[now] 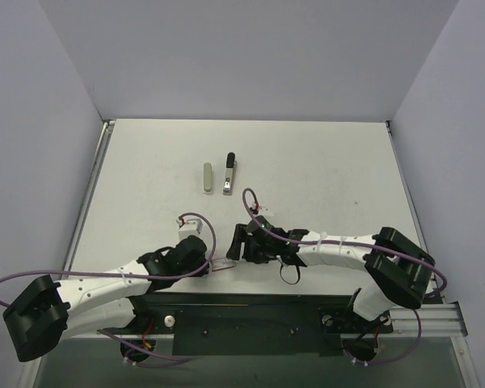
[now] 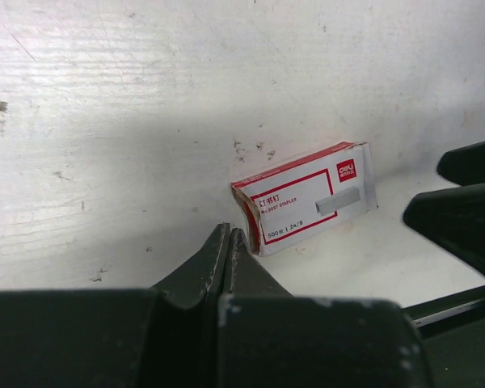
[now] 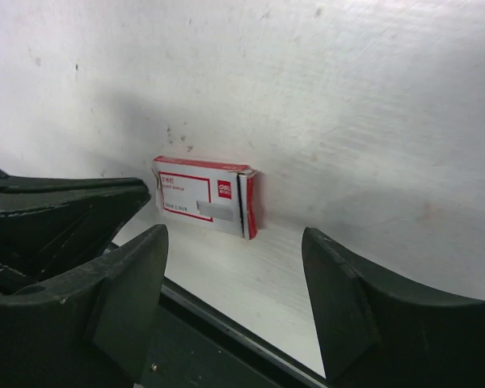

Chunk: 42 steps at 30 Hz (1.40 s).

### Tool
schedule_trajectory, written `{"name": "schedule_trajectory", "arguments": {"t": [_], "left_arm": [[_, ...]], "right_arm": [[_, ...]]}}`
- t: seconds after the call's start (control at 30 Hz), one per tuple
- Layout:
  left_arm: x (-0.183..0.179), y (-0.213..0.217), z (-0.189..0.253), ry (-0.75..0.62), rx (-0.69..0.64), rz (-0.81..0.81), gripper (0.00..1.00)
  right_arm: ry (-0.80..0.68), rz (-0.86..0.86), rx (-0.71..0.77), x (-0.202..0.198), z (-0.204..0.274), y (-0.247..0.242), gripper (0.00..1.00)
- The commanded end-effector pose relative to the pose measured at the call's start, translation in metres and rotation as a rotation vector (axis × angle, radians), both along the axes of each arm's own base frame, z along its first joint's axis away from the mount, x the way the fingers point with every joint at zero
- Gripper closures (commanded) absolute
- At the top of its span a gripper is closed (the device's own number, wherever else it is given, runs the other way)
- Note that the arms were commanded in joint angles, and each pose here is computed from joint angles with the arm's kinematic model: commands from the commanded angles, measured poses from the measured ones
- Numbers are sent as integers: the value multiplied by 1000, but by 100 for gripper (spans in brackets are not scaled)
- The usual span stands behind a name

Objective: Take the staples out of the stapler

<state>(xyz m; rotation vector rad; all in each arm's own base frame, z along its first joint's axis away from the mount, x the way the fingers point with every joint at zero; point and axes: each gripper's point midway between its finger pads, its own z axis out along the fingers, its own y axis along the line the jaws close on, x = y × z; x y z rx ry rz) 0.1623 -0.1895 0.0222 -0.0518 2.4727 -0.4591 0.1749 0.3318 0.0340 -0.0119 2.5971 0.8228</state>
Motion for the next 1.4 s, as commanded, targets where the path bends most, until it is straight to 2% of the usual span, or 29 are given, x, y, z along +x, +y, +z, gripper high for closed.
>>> {"name": "schedule_trajectory", "arguments": {"t": [0.0, 0.1, 0.2, 0.3, 0.37, 0.43, 0.47, 0.53, 0.67, 0.87, 1.03, 1.37], "left_arm": [[16, 0, 34, -83, -8, 21, 100], [24, 3, 51, -120, 0, 33, 94], [32, 6, 71, -164, 10, 42, 78], [38, 7, 83, -195, 20, 37, 68], [41, 6, 92, -219, 16, 28, 61], [44, 4, 102, -247, 4, 22, 51], [45, 3, 109, -262, -6, 21, 37], [48, 3, 117, -285, -8, 23, 22], [55, 4, 141, -339, -9, 26, 19], [64, -1, 177, -416, -31, 12, 18], [74, -2, 210, -494, -17, 3, 16], [79, 0, 249, -574, 8, -23, 16]], "right_arm": [[-125, -69, -110, 19, 22, -38, 35], [-199, -93, -193, 31, 39, -61, 31], [-274, -109, -249, 41, 59, -81, 20], [-316, -114, -336, 47, 67, -104, 16], [-325, -125, -361, 49, 70, -118, 4], [-336, -131, -381, 50, 74, -131, 3], [-334, -148, -404, 53, 78, -140, 2], [-331, -163, -462, 55, 83, -156, 2], [-360, -189, -536, 57, 96, -179, 2], [-452, -239, -546, 58, 130, -205, 0], [-466, -325, -559, 60, 154, -232, 0], [-513, -325, -537, 67, 195, -235, 0]]}}
